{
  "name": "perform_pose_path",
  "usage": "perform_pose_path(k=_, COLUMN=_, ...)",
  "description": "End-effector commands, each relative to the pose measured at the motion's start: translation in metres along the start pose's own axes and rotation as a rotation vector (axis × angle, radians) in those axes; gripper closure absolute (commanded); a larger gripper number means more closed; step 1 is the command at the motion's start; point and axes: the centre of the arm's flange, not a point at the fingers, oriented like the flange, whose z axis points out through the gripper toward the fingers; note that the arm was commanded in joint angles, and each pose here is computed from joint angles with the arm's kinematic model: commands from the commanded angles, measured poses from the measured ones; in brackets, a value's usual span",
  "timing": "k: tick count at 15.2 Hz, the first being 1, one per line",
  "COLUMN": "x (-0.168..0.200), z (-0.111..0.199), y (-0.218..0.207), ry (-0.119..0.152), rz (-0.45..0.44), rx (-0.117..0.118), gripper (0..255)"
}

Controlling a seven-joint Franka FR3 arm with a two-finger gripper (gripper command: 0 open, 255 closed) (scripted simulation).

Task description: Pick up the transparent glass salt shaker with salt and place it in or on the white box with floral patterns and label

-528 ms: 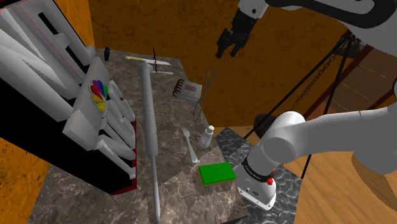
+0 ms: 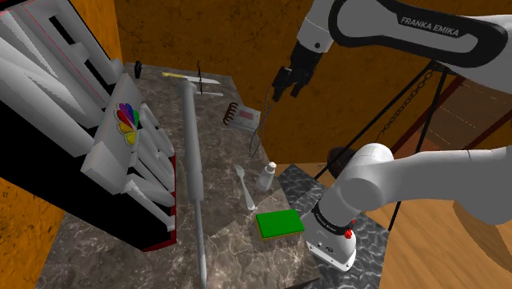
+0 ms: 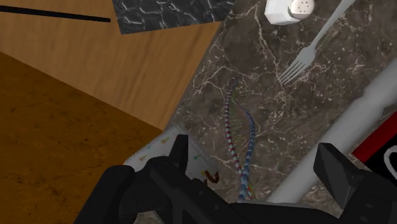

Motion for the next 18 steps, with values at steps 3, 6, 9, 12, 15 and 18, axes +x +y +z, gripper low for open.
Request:
perform_pose_path(k=3, x=-0.024, z=0.038, y=-0.023, ry=-0.029, rz=-0.008, rx=-0.006, gripper=0)
perform_pose_path(k=6, x=-0.043, z=0.066, y=-0.040, ry=-0.052, rz=-0.014, rx=-0.010, gripper=0)
perform_pose_path(k=9, x=-0.063, z=0.094, y=-0.057, ry=-0.074, rz=-0.021, rx=-0.014, gripper=0)
perform_pose_path(k=12, x=-0.083, z=0.122, y=-0.074, ry=-0.096, rz=-0.027, rx=-0.018, gripper=0)
perform_pose_path(k=15, x=-0.091, z=0.137, y=-0.080, ry=-0.104, rz=-0.029, rx=-0.020, gripper=0)
perform_pose_path(k=18, x=-0.093, z=0.153, y=-0.079, ry=-0.104, rz=-0.029, rx=-0.020, gripper=0)
